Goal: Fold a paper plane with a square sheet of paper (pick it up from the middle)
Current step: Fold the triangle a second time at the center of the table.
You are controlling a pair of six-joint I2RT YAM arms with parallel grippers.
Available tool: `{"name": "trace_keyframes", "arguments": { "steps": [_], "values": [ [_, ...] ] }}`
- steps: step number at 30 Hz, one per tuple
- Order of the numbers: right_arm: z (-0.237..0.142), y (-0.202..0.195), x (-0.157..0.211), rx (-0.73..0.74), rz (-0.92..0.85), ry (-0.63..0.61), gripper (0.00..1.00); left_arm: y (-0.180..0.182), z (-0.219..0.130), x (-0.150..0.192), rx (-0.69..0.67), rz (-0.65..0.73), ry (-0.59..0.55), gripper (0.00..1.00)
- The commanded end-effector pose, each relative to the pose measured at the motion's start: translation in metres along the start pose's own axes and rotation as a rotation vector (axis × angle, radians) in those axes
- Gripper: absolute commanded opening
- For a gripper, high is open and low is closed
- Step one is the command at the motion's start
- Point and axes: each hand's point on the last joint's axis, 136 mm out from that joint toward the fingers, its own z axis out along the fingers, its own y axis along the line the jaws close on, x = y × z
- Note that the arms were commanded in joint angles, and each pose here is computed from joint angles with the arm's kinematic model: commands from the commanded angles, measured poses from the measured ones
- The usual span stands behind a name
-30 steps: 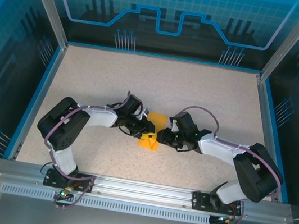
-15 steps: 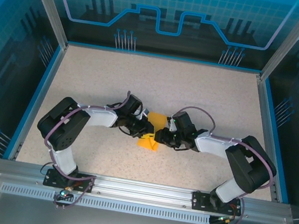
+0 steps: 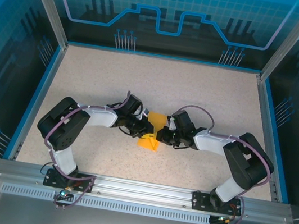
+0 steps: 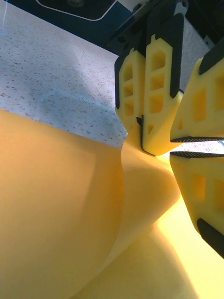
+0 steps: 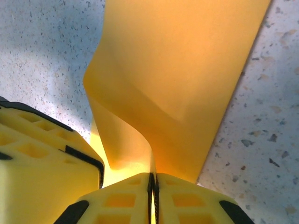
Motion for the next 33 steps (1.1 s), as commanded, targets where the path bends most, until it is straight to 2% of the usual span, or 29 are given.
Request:
{"name": "trace_keyframes", "arguments": {
  "steps": [1,33],
  "values": [
    [0.002,-0.009,-0.005,0.041,-0.007,0.000,0.12,-0.009,-0.001,0.000,0.005,0.042,0.002,0.16],
    [0.001,-0.020,-0.015,0.129,-0.050,-0.010,0.11,-0.005,0.014,-0.005,-0.023,0.037,0.033,0.15]
  ]
}}
